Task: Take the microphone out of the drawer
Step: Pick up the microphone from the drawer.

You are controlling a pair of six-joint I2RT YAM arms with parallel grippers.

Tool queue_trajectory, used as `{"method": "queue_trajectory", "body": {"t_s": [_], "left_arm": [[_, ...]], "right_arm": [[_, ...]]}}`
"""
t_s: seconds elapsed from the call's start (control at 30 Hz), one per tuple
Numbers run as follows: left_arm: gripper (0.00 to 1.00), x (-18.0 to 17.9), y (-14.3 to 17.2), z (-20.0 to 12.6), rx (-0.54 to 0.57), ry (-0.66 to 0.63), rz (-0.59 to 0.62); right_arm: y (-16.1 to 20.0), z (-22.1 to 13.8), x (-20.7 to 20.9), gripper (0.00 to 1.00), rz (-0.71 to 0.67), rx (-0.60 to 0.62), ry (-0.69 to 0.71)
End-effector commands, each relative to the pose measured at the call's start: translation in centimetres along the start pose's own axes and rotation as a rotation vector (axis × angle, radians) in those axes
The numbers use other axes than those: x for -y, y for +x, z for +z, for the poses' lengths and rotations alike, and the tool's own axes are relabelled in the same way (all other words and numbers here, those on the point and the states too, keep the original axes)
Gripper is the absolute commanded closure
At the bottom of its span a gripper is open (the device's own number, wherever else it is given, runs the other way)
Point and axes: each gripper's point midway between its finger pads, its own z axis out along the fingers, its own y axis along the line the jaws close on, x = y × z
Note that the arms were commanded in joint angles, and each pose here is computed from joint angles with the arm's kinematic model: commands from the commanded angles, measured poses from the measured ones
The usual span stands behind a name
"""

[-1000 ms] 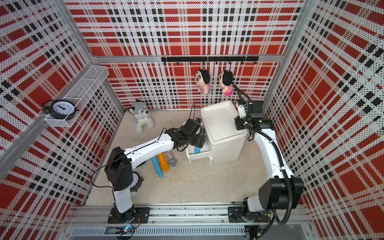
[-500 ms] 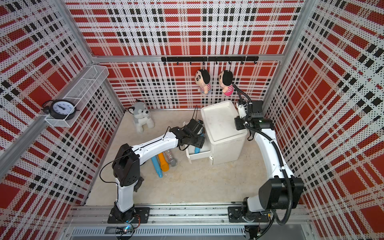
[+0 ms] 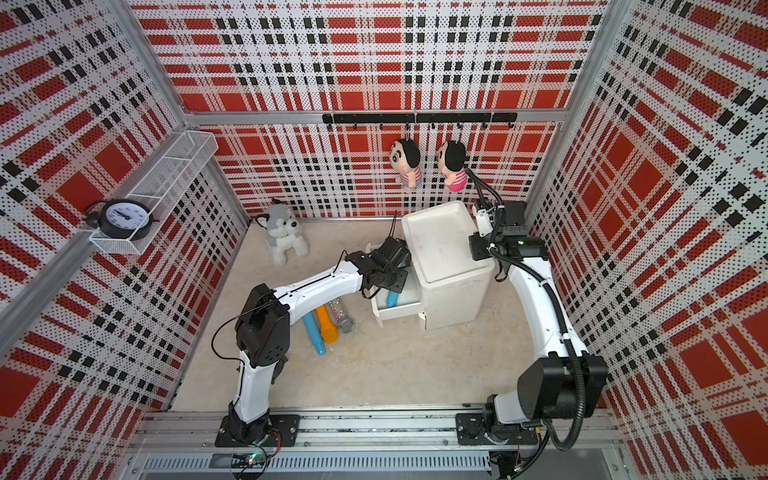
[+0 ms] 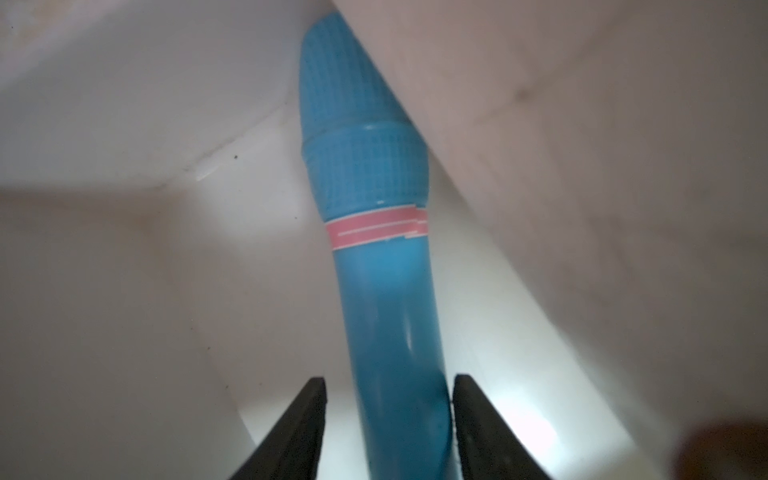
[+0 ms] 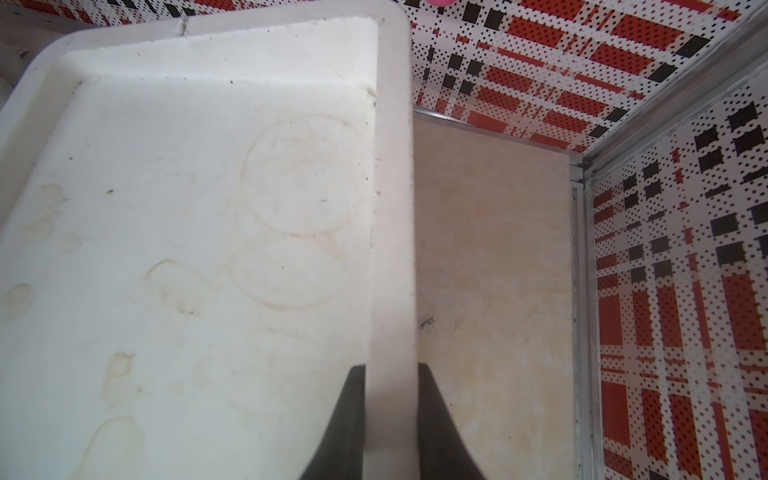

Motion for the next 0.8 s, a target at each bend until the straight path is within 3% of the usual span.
{"method": "queue_trajectory", "body": {"t_s": [0.0,0.5,0.77], "left_arm": [[0.50,1.4,0.5,1.0,-0.013,0.014,0.028],[0.71,2.8,0.5,0.9,-0.032,0.085,-0.016],[0.98,2.0,-0.2,-0.4,-0.048,0.224,-0.152]], "right_arm": [[-3.5,-2.7,-0.8,1.00,-0.072,0.144,-0.009],[-3.5,-2.8,-1.0,1.00,-0.076,0.147,-0.015],[-3.5,-2.7,-0.9,1.00,-0.074,0.146,-0.013]]}}
